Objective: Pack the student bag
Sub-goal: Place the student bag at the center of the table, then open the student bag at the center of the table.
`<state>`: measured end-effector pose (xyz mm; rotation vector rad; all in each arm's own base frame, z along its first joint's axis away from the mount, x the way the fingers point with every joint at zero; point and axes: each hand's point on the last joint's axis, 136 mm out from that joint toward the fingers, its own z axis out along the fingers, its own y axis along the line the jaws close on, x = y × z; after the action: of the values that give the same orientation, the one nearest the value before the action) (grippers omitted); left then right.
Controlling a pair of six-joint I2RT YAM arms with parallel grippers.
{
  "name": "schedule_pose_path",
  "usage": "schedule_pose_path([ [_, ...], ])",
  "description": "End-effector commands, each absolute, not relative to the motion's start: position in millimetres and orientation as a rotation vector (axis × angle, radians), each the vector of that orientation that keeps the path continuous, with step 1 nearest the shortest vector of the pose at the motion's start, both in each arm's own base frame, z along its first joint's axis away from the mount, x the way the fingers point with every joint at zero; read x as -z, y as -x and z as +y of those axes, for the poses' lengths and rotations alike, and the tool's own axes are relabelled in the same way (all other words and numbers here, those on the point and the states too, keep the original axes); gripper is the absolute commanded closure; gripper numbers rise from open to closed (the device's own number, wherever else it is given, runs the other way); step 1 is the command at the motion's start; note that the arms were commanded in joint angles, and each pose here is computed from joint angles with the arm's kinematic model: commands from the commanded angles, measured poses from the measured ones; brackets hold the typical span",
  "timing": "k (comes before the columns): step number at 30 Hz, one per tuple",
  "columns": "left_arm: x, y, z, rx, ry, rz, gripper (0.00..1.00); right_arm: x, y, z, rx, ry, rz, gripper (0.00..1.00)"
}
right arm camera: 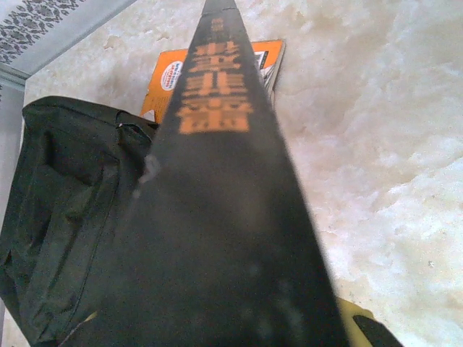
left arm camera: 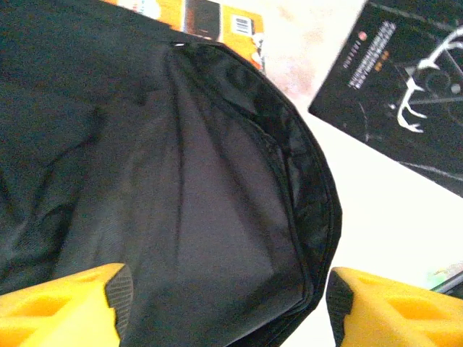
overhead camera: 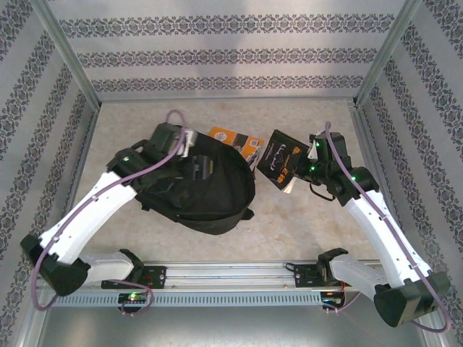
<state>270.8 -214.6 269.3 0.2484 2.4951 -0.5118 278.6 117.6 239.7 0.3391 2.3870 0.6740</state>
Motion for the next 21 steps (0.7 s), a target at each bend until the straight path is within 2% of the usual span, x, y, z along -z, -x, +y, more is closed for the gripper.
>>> schedule_pose_path([
  [1,-253.9,-264.9,-233.6,0.348,-0.397,2.558,0.27,-268.5,-279.5,121.0,-0.728,-0.283,2.282,1.00],
  [5,-236.4,-274.5,-242.9,0.262,-0.392,2.615,0.26,-267.8,-273.7,120.4,-0.739,-0.277,2.284,1.00],
  [12,-206.6,-304.4,-193.7,-0.292,-0.482,2.586,0.21,-269.1,-269.2,125.3,-0.779,-0.253,2.268,1.00],
  [21,-161.0,-336.6,-174.2,-0.391,-0.430,2.597,0.24,-273.0,-269.5,136.9,-0.823,-0.205,2.269,1.00],
])
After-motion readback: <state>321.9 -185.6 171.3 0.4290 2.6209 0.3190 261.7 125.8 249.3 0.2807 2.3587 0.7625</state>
